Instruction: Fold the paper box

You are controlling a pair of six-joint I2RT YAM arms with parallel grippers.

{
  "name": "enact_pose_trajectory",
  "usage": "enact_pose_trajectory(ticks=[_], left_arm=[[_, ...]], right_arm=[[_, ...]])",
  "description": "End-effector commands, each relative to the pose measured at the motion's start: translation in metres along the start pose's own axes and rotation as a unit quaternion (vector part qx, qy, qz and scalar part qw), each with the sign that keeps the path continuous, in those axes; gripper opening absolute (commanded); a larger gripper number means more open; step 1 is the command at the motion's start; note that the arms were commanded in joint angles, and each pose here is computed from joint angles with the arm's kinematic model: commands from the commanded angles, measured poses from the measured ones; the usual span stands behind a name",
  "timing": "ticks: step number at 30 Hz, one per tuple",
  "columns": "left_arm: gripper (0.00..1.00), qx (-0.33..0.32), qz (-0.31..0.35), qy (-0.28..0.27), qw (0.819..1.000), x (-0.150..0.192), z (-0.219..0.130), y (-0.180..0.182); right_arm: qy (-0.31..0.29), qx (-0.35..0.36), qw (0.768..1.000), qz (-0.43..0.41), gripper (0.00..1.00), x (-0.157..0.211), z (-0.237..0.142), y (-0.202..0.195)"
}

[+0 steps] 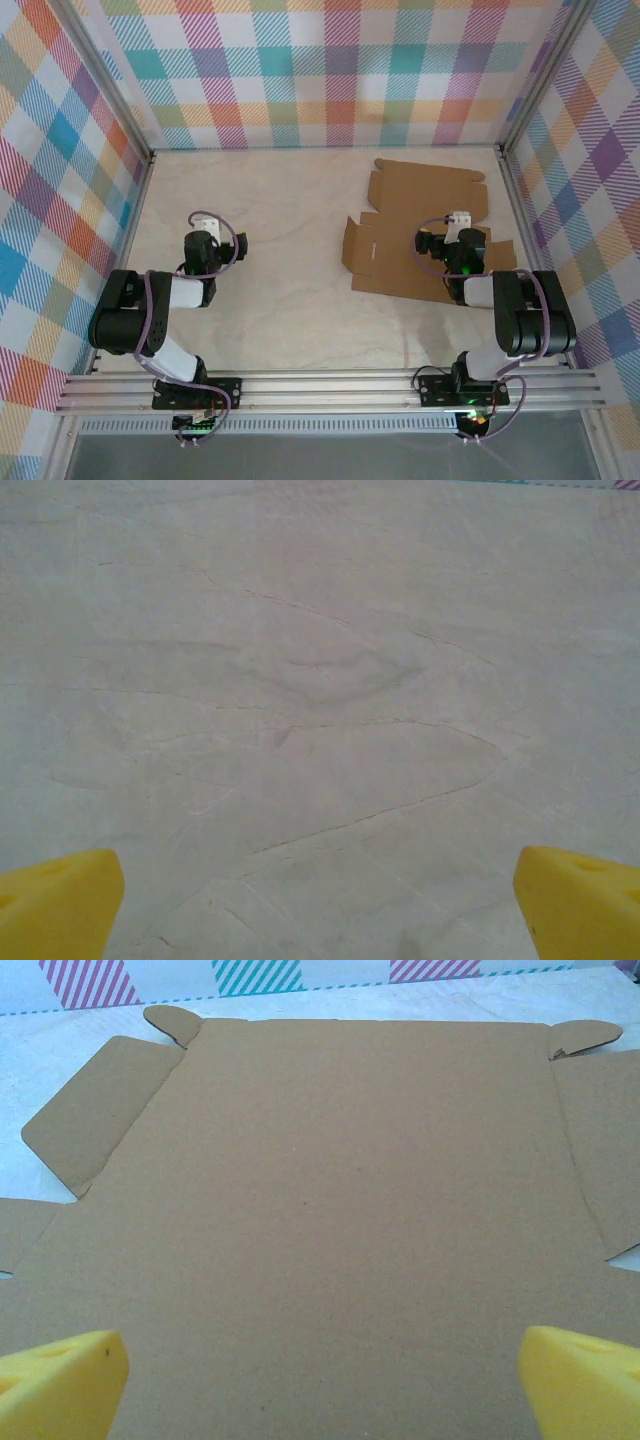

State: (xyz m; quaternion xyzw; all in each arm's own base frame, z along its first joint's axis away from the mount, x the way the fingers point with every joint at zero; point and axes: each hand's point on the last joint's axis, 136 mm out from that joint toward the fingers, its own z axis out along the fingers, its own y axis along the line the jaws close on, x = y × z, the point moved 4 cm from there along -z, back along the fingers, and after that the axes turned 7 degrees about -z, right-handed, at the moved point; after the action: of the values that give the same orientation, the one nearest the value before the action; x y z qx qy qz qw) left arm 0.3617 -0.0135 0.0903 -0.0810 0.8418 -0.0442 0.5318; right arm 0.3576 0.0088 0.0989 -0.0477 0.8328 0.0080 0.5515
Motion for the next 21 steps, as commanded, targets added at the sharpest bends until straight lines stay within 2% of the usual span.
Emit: enact_pose_trajectory(ticks=[1,21], left_arm=[[1.00,0.008,0.001,-0.006,1.000,-0.0037,-0.0011,-0.0026],[1.00,0.001,0.002,-0.006,1.000,-0.0114,-0.0035,-0.0036]], right_arm=[[-0.020,0.003,1.000,0.006,1.00,-0.0083,-0.0016,-0.0002],[-0.022,0.000,1.000,0.005,1.00,-0.0085,-0.0023,0.0009]])
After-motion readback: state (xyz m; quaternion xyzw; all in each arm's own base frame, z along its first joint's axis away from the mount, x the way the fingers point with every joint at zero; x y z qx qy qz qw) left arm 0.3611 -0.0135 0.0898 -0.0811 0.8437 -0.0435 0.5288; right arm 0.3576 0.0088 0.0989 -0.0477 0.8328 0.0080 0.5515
